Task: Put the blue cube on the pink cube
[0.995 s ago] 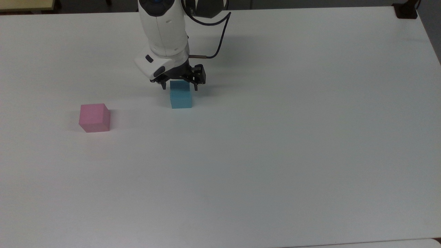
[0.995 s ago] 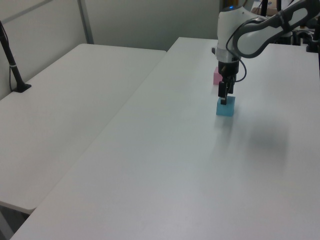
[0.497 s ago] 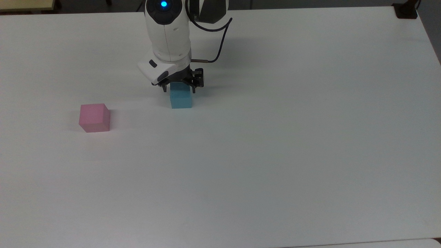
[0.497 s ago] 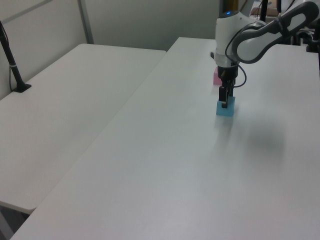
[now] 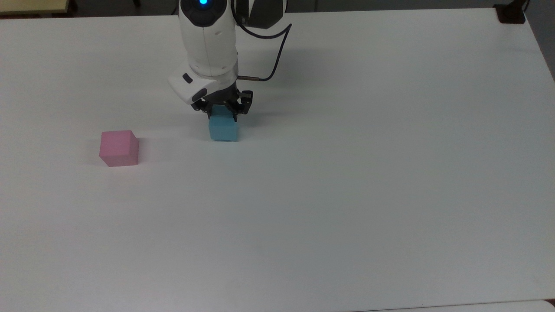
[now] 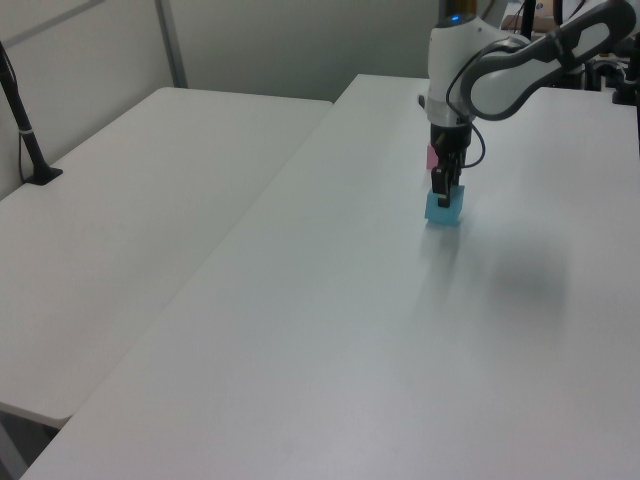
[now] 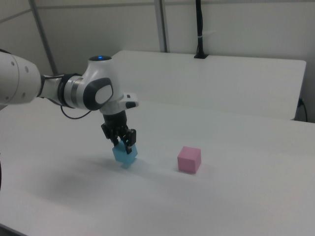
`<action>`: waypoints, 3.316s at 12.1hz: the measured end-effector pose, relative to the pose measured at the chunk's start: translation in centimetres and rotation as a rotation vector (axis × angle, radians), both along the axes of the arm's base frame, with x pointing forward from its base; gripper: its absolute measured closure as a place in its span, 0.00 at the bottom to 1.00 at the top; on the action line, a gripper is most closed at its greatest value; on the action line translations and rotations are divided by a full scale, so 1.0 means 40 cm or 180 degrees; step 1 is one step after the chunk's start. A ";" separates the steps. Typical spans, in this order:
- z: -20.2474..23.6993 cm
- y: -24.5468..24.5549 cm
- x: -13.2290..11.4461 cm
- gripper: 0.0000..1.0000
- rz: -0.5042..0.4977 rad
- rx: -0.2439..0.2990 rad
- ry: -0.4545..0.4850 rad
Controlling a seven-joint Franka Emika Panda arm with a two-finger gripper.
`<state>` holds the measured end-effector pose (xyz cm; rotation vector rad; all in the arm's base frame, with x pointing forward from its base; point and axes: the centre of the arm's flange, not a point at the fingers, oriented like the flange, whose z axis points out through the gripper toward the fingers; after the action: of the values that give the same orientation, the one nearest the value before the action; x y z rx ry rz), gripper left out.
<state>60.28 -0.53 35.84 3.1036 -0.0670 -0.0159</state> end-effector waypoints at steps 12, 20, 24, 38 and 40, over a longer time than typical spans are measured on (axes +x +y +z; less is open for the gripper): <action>0.226 -0.498 0.104 0.46 -0.0026 -0.0062 -0.0141; 0.120 -0.531 0.139 0.46 -0.0004 -0.0105 -0.0134; 0.115 -0.562 0.142 0.16 -0.0056 -0.0157 -0.0224; 0.582 -0.375 -0.005 0.00 -0.1063 0.0104 -0.0367; 0.643 -0.317 -0.036 0.00 -0.1007 0.0104 -0.0404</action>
<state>58.82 -13.23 61.57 3.0859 -0.5644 0.1723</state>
